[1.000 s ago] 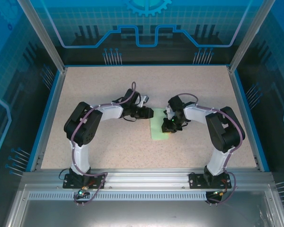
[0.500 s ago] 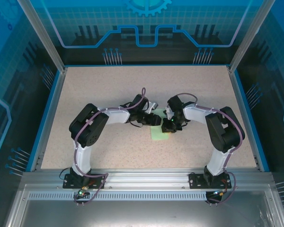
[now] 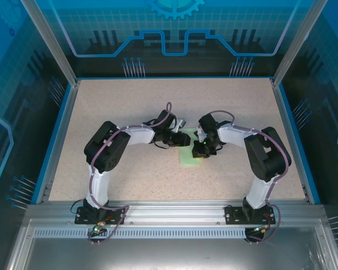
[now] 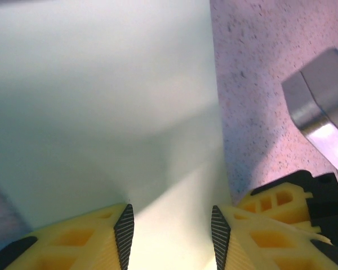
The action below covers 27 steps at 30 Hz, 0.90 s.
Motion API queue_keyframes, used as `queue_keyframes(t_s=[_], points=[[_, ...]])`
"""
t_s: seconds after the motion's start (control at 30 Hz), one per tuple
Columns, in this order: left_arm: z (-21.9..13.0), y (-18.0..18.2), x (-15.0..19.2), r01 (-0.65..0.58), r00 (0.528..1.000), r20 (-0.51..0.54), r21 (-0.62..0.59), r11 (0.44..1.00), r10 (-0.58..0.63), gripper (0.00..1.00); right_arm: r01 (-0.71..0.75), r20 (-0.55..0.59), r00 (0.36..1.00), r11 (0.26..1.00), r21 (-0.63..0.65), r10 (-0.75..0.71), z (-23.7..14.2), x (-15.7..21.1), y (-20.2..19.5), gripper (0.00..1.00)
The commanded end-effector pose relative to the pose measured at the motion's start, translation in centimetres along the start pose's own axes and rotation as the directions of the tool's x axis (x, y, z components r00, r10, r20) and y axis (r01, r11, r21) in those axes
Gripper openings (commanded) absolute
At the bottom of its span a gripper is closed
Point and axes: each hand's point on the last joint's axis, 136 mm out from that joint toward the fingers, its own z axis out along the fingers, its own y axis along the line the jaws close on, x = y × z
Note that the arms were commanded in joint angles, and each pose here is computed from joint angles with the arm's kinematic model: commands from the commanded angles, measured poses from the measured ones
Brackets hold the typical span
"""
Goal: Fold a paper plane with a square sheet of paper (fold left side to right side)
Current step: First fold the square sheet of paper in half at the center of the table, then fold the triangle a second time at the center of the table.
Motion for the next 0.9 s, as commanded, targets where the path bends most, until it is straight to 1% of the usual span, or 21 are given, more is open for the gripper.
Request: queue_keyframes(t_s=[0.0,0.1,0.17,0.27,0.37,0.4,0.43,0.47,0.5,0.57,0.67,0.77,0.87], points=[[-0.8,4.6,-1.9,0.066,0.997,0.034,-0.133,0.989,-0.062,0.45,-0.015,-0.071,0.997,0.996,0.089,0.022,1.3,2.0,-1.9,0.13],[-1.4,4.5,-3.0,0.067,0.997,0.049,-0.126,0.99,-0.061,0.45,-0.015,-0.05,0.999,0.999,0.051,0.017,1.1,1.7,-1.2,0.13],[-2.1,3.8,-3.6,0.047,0.997,0.065,-0.11,0.993,-0.04,0.45,-0.005,-0.009,1.0,1.0,-0.003,0.005,0.6,1.1,-0.1,0.15],[-3.7,2.2,-3.7,0.011,0.996,0.091,-0.085,0.996,-0.003,0.45,0.037,0.102,0.994,0.996,-0.084,-0.028,-1.5,-0.7,2.1,0.24],[-5.5,1.1,-3.1,-0.005,0.993,0.121,-0.069,0.998,0.013,0.45,0.071,0.223,0.974,0.991,-0.113,-0.044,-4.6,-2.3,3.1,0.36],[-6.2,0.7,-2.8,-0.008,0.991,0.135,-0.062,0.998,0.016,0.45,0.074,0.252,0.967,0.991,-0.108,-0.045,-5.5,-2.7,2.9,0.4],[-6.7,0.6,-2.2,-0.01,0.989,0.146,-0.057,0.998,0.018,0.45,0.071,0.286,0.958,0.992,-0.1,-0.039,-6.6,-3.1,2.5,0.48],[-7.5,0.1,-1.8,-0.02,0.986,0.167,-0.046,0.999,0.027,0.45,0.069,0.306,0.951,0.993,-0.094,-0.037,-7.3,-3.5,2.0,0.52],[-8.1,-0.1,-1.4,-0.028,0.982,0.183,-0.037,0.999,0.034,0.45,0.068,0.319,0.947,0.993,-0.095,-0.034,-7.9,-3.8,1.7,0.55],[-9.3,-0.7,-0.4,-0.046,0.975,0.218,-0.022,0.999,0.049,0.47,0.06,0.331,0.943,0.991,-0.118,-0.018,-8.4,-4.5,1.0,0.59],[-10.5,-1.3,0.9,-0.066,0.965,0.254,-0.006,0.998,0.066,0.48,0.048,0.321,0.947,0.982,-0.184,0.014,-8.2,-5.4,0.9,0.6],[-11.1,-1.4,2.0,-0.084,0.962,0.261,-0.011,0.996,0.084,0.48,0.039,0.292,0.956,0.968,-0.246,0.036,-7.5,-5.8,1.6,0.62],[-11.4,-2.2,3.1,-0.144,0.953,0.267,-0.025,0.989,0.145,0.48,-0.003,0.243,0.967,0.962,-0.274,0.072,-5.9,-6.0,1.4,0.62]])
